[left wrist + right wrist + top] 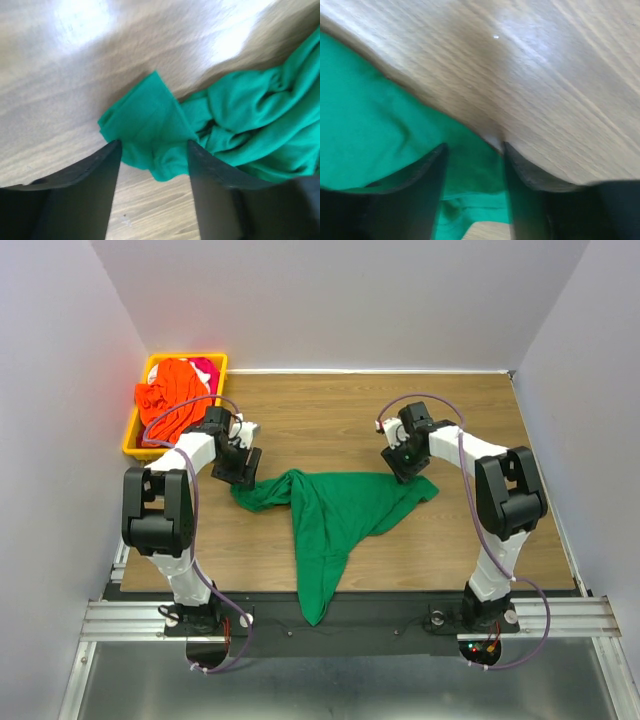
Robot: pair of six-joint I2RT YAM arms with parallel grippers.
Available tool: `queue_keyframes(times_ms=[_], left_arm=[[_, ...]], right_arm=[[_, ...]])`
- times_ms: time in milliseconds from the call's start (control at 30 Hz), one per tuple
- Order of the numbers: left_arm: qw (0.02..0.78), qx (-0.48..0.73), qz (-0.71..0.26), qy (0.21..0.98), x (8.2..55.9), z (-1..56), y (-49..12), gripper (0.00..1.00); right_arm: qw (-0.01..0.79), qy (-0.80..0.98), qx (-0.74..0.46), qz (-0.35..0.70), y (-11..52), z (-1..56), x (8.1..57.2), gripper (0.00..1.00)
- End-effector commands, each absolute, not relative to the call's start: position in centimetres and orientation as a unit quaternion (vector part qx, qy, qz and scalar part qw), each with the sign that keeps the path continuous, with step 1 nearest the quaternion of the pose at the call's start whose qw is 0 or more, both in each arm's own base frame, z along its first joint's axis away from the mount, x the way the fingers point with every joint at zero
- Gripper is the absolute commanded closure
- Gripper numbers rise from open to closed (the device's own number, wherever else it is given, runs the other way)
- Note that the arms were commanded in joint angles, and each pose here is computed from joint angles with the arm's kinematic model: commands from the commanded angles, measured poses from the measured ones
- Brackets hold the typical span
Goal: Fold and stack the t-shirts
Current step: Flatten the tshirt out
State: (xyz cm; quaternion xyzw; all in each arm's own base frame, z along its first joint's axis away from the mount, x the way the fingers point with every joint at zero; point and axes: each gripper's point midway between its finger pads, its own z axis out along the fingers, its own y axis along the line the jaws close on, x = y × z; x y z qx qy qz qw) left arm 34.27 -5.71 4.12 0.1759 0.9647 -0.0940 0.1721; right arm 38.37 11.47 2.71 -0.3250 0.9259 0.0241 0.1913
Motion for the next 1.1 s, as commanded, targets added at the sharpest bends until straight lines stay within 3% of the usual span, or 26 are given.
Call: queue_keyframes(times_ms=[0, 33, 67, 133, 167, 267, 300, 400, 500, 600, 667, 733, 800, 900, 933, 967, 1000, 1033, 1067], left_arm=[[0.195, 0.177, -0.131, 0.956, 34.7, 6.9, -7.3, 0.25], [0.193, 0.176, -0.137, 0.956, 34.6, 6.8, -7.5, 0.25], [0.191, 0.173, -0.143, 0.956, 34.7, 6.7, -7.7, 0.25], [0.187, 0.171, -0.149, 0.956, 34.9, 6.2, -7.9, 0.26], [0.178, 0.171, -0.150, 0.957, 35.0, 5.5, -8.0, 0.29], [0.172, 0.171, -0.154, 0.958, 35.7, 4.7, -8.2, 0.55], [0.176, 0.173, -0.156, 0.956, 36.2, 4.9, -8.3, 0.72], [0.212, 0.181, -0.154, 0.948, 38.8, 7.2, -8.5, 1.00], [0.252, 0.192, -0.155, 0.936, 41.0, 10.6, -8.8, 1.00], [0.277, 0.198, -0.155, 0.927, 42.0, 13.0, -8.9, 1.00], [0.281, 0.202, -0.158, 0.925, 41.8, 13.3, -8.9, 1.00], [0.283, 0.204, -0.159, 0.924, 41.4, 13.1, -8.9, 1.00], [0.276, 0.203, -0.155, 0.926, 40.3, 12.4, -8.5, 1.00], [0.268, 0.202, -0.152, 0.930, 39.0, 11.5, -7.9, 1.00], [0.271, 0.202, -0.149, 0.929, 38.9, 11.5, -7.6, 1.00], [0.265, 0.202, -0.147, 0.931, 38.4, 11.0, -7.4, 1.00], [0.262, 0.201, -0.145, 0.933, 38.3, 10.7, -7.2, 1.00], [0.258, 0.199, -0.141, 0.935, 38.2, 10.4, -7.0, 1.00], [0.258, 0.200, -0.141, 0.935, 38.1, 10.3, -7.0, 1.00]], right_arm=[[0.164, 0.925, -0.341, 0.043, 11.4, 1.2, 37.3, 0.55], [0.164, 0.925, -0.339, 0.045, 11.4, 1.2, 37.5, 0.62], [0.165, 0.926, -0.337, 0.046, 11.3, 1.4, 37.6, 0.80], [0.184, 0.926, -0.325, 0.043, 10.8, 2.7, 39.3, 0.99], [0.190, 0.927, -0.320, 0.045, 10.7, 3.4, 39.7, 0.99], [0.244, 0.920, -0.303, 0.054, 10.1, 8.1, 42.4, 0.99], [0.259, 0.917, -0.298, 0.055, 9.8, 9.5, 43.0, 0.99], [0.311, 0.890, -0.325, 0.080, 11.0, 16.1, 43.3, 1.00], [0.335, 0.846, -0.385, 0.152, 13.6, 22.5, 39.4, 0.99], [0.286, 0.798, -0.486, 0.215, 17.2, 23.7, 30.4, 0.99], [0.211, 0.788, -0.534, 0.224, 17.8, 19.3, 24.1, 0.99], [0.191, 0.746, -0.601, 0.215, 19.5, 17.7, 17.9, 0.99], [0.156, 0.741, -0.625, 0.188, 19.2, 14.6, 14.9, 0.99], [0.029, 0.728, -0.658, 0.190, 16.0, 9.6, 9.5, 0.99], [0.002, 0.722, -0.666, 0.190, 15.2, 9.5, 8.6, 0.92], [-0.004, 0.721, -0.668, 0.186, 15.1, 9.5, 8.5, 0.71], [0.008, 0.723, -0.668, 0.176, 15.2, 9.9, 9.1, 0.59], [0.050, 0.726, -0.666, 0.162, 16.1, 11.4, 10.8, 0.38], [0.075, 0.730, -0.659, 0.163, 16.9, 12.2, 11.8, 0.33]])
